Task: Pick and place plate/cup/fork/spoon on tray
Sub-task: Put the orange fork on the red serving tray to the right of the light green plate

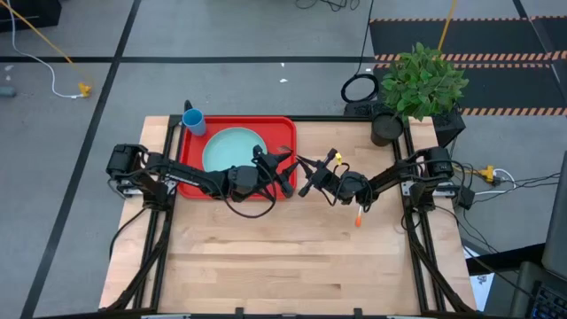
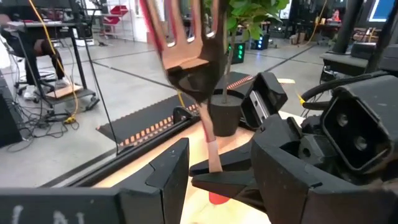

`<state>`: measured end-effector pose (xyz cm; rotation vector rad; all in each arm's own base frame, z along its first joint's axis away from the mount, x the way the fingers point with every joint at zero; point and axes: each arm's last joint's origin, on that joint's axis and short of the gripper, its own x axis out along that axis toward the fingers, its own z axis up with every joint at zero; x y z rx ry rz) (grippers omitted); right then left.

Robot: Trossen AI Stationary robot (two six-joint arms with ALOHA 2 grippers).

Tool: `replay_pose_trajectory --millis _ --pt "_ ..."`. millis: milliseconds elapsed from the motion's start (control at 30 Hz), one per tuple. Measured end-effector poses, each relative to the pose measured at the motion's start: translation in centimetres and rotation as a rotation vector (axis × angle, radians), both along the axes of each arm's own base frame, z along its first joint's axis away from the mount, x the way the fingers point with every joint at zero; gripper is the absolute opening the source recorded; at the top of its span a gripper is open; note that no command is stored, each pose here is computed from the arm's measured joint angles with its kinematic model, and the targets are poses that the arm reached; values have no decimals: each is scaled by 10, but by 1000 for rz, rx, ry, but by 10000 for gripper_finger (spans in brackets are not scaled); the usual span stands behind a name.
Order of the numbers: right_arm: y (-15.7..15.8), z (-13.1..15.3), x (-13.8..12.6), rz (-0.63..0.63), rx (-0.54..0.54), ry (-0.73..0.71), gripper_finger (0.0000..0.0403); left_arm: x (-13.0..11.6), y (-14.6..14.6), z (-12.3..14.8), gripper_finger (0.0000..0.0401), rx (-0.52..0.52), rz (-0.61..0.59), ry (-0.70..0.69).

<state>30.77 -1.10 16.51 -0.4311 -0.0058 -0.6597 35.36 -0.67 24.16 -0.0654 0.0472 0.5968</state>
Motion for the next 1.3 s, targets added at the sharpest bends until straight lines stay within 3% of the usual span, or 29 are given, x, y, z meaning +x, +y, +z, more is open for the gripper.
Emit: replay_pose_trajectory --millis 533,667,933,1067,1300 --pt "0 0 0 -18 0 4 0 0 1 0 172 5 -2 4" --pt "1 -1 1 52 -15 14 0 0 5 0 172 0 9 0" --pt "0 -1 0 -5 -21 23 0 0 8 0 170 -30 22 -22" --pt "1 -1 0 -2 -8 14 0 0 8 0 138 -36 22 -26" --pt "1 -1 0 -4 3 6 0 0 8 0 49 -57 24 -40"
